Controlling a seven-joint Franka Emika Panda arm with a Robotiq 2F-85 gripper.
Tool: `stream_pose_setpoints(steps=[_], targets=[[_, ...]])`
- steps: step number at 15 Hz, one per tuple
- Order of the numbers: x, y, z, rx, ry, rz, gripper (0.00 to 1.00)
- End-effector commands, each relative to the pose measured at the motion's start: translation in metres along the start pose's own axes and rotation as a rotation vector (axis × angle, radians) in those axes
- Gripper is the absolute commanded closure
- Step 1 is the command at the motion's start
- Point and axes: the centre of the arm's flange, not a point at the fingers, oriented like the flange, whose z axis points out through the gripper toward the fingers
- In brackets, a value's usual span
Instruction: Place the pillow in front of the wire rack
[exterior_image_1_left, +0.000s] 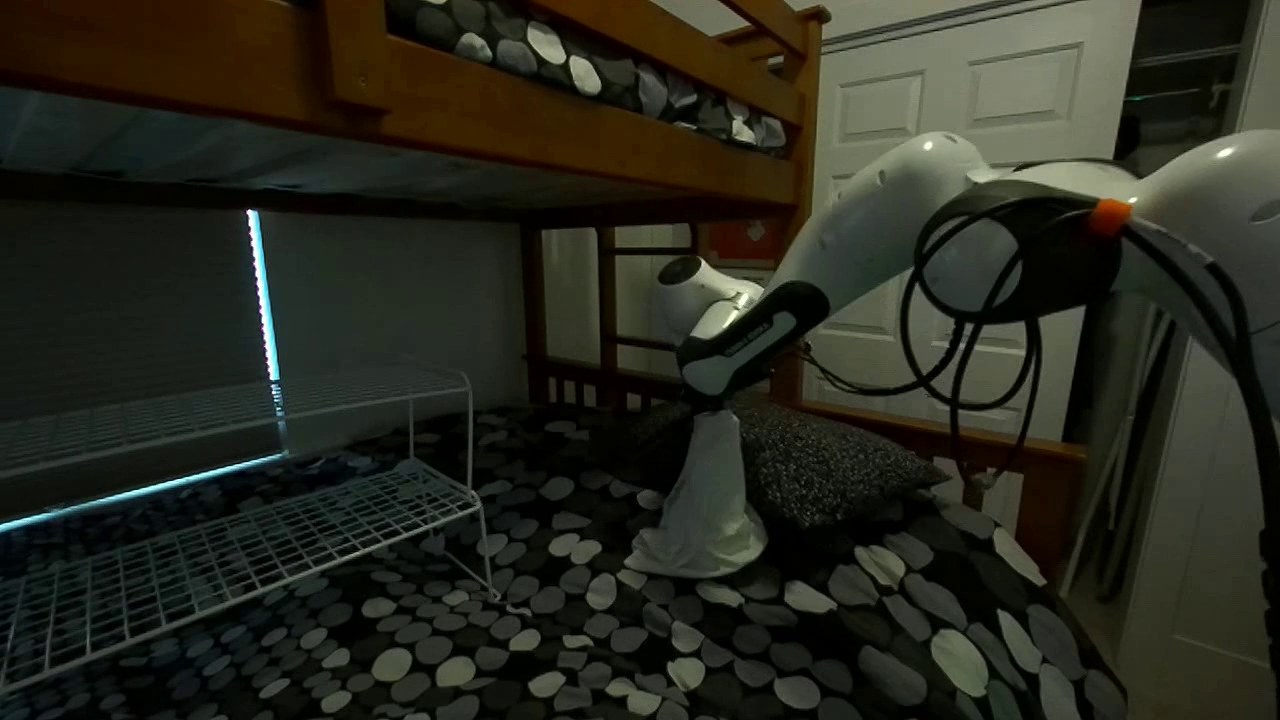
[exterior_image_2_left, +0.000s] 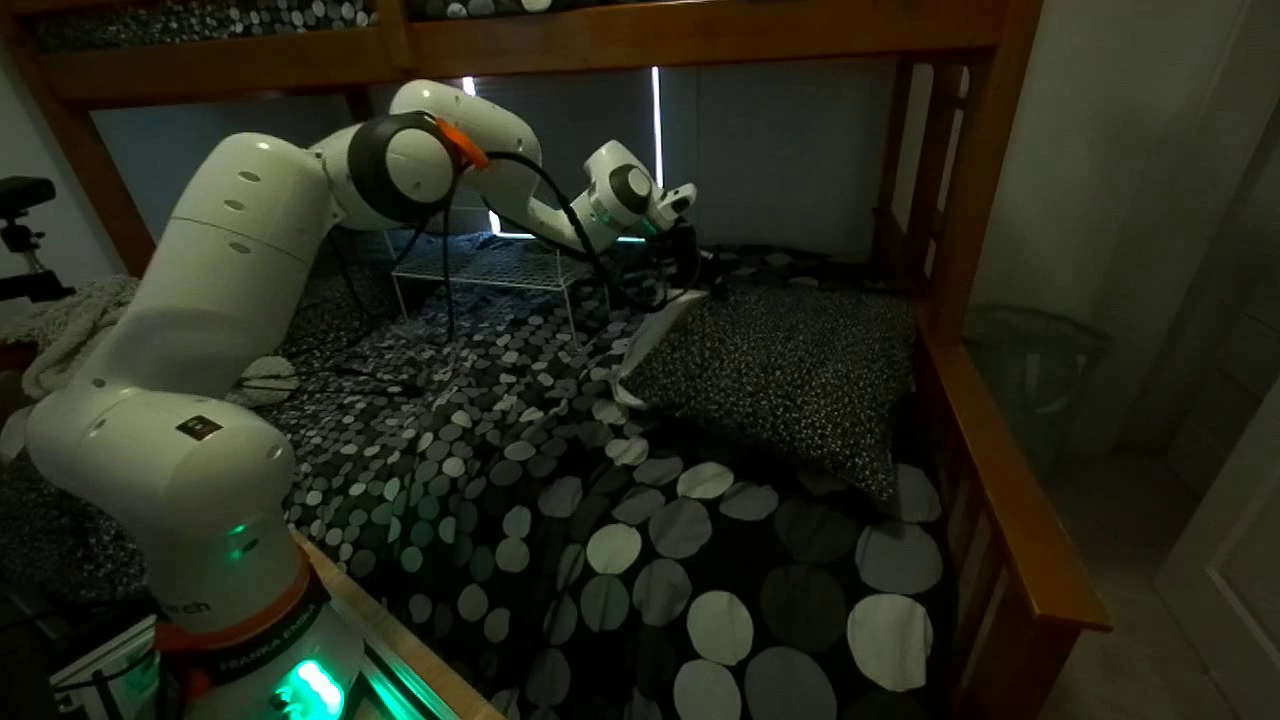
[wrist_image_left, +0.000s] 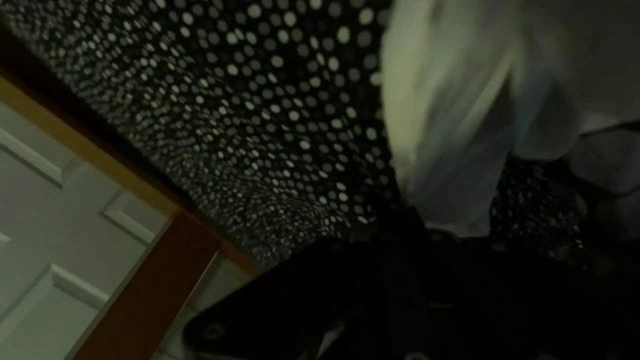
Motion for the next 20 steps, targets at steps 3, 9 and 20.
stream_pose_setpoints(steps=[3, 9, 20], targets=[[-0.014, 0.042, -0.107, -0.039, 0.138, 0.077, 0.99], [-0.052, 0.049, -0.124, -0.051, -0.098, -0.085, 0.99], [-0.086, 0.011, -0.118, 0.080, -0.268, -0.405, 0.53]])
